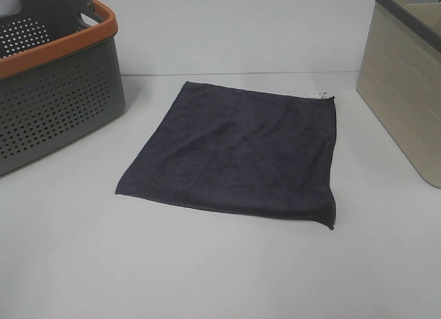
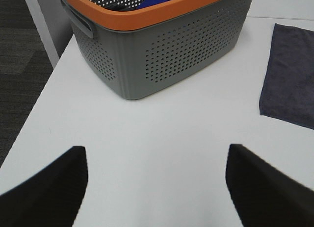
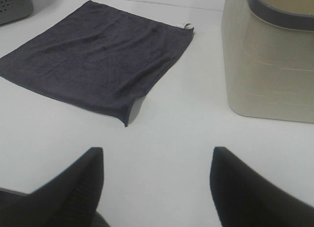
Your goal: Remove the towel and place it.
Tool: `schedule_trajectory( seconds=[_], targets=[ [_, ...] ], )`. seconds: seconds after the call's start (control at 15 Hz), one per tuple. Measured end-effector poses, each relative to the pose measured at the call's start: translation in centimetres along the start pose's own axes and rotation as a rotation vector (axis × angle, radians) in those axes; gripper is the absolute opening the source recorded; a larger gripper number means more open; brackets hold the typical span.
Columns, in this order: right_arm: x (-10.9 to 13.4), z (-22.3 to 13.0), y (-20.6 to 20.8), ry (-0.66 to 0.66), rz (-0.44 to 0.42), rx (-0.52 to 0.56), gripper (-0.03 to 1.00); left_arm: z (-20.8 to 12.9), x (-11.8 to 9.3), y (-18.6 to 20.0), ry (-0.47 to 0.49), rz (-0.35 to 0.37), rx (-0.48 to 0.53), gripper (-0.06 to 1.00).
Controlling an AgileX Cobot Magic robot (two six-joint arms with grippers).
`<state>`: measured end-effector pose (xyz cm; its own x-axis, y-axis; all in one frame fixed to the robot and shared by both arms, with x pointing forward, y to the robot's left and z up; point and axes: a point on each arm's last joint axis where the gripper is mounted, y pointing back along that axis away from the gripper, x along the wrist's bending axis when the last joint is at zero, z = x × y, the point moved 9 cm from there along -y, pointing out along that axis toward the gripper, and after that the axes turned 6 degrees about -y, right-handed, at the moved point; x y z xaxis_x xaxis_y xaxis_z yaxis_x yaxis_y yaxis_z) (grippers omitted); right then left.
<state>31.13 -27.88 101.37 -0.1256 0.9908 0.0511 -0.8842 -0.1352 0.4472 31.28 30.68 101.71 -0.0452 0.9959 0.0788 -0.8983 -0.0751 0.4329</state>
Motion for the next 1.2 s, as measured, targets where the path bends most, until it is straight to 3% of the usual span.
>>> schedule_trajectory(
  seconds=[1.2],
  targets=[
    [0.00,0.04,0.00,0.000,0.000,-0.002,0.63,0.00,0.00,0.00,0.000,0.000,0.000,0.73]
  ],
)
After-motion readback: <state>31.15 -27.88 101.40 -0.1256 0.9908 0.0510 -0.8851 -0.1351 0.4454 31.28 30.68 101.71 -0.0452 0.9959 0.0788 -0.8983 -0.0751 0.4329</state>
